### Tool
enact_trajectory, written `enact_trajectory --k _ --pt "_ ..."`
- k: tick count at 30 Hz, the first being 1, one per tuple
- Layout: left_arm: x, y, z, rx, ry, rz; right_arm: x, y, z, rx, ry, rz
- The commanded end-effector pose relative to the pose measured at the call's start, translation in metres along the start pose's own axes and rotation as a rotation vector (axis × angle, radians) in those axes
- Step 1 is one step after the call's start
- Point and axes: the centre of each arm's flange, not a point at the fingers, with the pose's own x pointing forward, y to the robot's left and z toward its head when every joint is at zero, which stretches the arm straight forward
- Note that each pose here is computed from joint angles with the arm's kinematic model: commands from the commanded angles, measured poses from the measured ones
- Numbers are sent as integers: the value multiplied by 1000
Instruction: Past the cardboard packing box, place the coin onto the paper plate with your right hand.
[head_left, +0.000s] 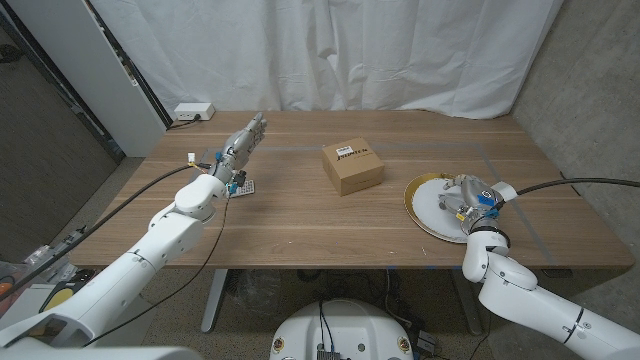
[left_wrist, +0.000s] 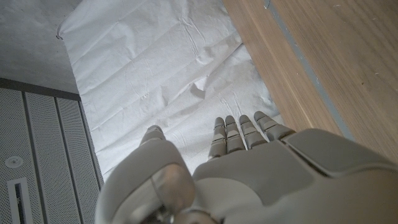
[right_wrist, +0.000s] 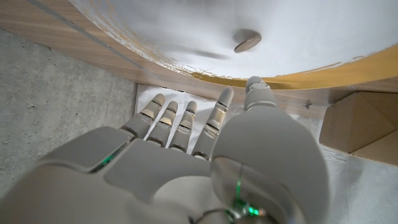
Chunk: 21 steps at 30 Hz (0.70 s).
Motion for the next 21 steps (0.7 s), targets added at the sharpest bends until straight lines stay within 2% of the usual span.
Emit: enact_trajectory --k 1,12,21 --pt "0 2 0 -1 1 5 3 -5 4 8 -23 -25" --pt "0 1 0 0 -1 2 -1 -9 4 41 -23 -42" --pt "-2 0 2 0 -5 1 -4 -19 5 49 -47 -47"
